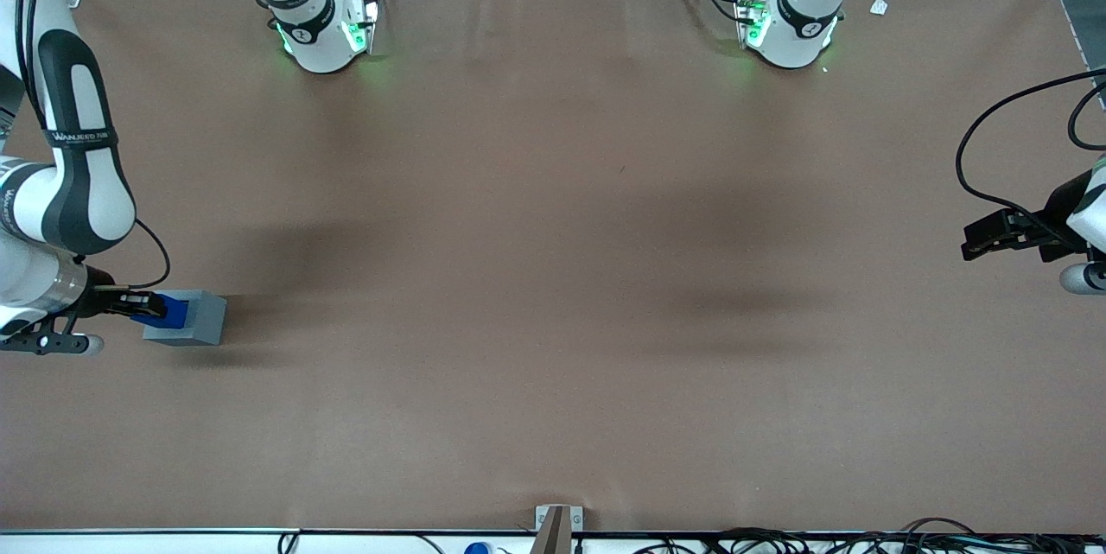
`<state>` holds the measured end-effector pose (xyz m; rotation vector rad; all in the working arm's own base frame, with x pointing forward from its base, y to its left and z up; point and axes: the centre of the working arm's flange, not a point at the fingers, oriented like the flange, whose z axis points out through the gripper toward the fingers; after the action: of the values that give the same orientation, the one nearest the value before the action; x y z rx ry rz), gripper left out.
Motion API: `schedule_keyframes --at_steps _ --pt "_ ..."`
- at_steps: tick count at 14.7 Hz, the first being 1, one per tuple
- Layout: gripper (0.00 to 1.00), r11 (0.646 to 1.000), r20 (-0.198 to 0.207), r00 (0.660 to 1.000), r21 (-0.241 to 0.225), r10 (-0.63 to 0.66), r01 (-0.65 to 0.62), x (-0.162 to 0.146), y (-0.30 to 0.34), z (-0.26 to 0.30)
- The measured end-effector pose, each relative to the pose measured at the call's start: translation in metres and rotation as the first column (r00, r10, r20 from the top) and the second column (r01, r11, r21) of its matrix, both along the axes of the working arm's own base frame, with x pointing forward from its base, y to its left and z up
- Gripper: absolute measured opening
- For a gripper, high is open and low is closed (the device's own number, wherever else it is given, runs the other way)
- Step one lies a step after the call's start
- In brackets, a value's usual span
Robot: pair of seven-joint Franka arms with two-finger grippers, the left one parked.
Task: Insert blue part into gray base with right arm
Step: 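Lower the blue block into the gray base's opening, then open the right gripper and withdraw it from the base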
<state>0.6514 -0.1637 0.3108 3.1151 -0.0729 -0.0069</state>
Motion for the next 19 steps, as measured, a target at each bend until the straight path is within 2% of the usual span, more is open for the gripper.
schedule_keyframes --at_steps 4,5,7,9,15,16,19 --pt "0.51 1.0 -0.002 1.0 0.0 -0.001 0.001 0.0 0.0 0.0" --pt "0.51 1.0 -0.01 1.0 0.002 -0.001 0.001 -0.001 -0.001 0.0" --pt "0.51 1.0 -0.05 0.999 0.011 -0.003 0.004 -0.005 0.0 -0.007" --pt "0.51 1.0 -0.066 0.998 0.014 -0.004 0.005 -0.006 -0.001 -0.015" --pt "0.51 1.0 -0.067 0.998 0.014 -0.005 0.006 -0.006 -0.001 -0.015" --pt "0.55 1.0 -0.068 0.998 0.015 -0.005 0.006 -0.006 -0.001 -0.015" --pt "0.83 1.0 -0.066 0.998 0.014 -0.004 0.005 -0.005 -0.001 -0.015"
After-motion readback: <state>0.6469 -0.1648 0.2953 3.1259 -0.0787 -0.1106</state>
